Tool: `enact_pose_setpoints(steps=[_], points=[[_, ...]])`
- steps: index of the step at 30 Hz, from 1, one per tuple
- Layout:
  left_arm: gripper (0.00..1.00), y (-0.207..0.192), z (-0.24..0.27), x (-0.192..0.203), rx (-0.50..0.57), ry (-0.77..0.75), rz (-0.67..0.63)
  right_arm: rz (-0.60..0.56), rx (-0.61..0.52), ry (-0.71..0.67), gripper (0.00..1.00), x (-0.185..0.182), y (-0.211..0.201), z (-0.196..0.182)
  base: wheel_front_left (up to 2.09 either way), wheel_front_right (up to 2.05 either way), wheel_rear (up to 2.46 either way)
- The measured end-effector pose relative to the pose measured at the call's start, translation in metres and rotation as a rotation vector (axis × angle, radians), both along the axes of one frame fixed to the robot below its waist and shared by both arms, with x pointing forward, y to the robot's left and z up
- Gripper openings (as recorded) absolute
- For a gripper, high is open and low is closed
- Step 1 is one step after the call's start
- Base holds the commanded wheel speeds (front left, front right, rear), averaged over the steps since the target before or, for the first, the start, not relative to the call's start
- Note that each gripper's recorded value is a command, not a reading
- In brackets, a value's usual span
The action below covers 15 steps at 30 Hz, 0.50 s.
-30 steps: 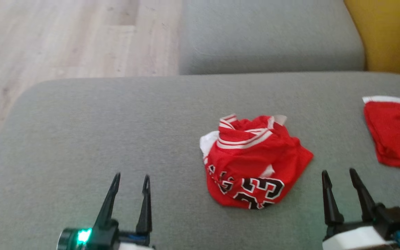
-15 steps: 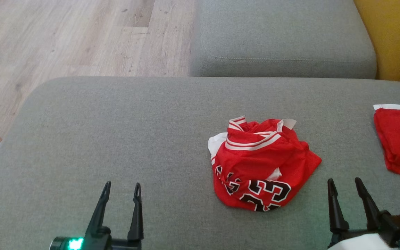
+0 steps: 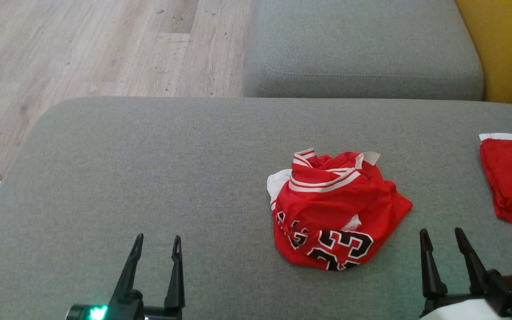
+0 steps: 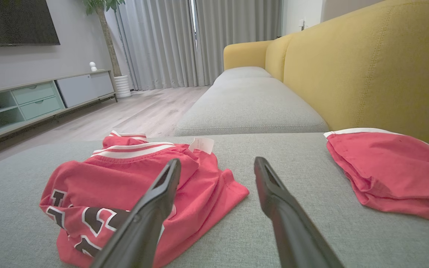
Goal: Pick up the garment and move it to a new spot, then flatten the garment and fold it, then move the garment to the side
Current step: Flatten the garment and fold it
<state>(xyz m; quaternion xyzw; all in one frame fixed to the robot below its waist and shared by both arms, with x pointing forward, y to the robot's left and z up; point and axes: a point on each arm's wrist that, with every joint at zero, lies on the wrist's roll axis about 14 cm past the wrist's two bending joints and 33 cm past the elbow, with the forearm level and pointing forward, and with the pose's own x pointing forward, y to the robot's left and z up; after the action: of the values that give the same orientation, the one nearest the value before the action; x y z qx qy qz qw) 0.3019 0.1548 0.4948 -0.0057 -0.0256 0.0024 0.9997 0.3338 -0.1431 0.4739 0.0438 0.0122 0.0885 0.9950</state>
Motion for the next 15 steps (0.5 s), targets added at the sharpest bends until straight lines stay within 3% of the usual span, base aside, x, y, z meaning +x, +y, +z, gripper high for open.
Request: enact_pose_setpoints(steps=[9, 15], points=[[1.0, 0.006, -0.003, 0.002, -0.002, 0.012, 0.02, -0.004, 0.0, 0.007, 1.0, 0.0, -0.001, -0.002, 0.0, 0.0, 0.0], [1.0, -0.016, -0.008, 0.014, 0.012, 0.03, -0.072, -0.013, 0.001, 0.027, 1.0, -0.001, -0.004, -0.008, 0.0, 0.0, 0.0]])
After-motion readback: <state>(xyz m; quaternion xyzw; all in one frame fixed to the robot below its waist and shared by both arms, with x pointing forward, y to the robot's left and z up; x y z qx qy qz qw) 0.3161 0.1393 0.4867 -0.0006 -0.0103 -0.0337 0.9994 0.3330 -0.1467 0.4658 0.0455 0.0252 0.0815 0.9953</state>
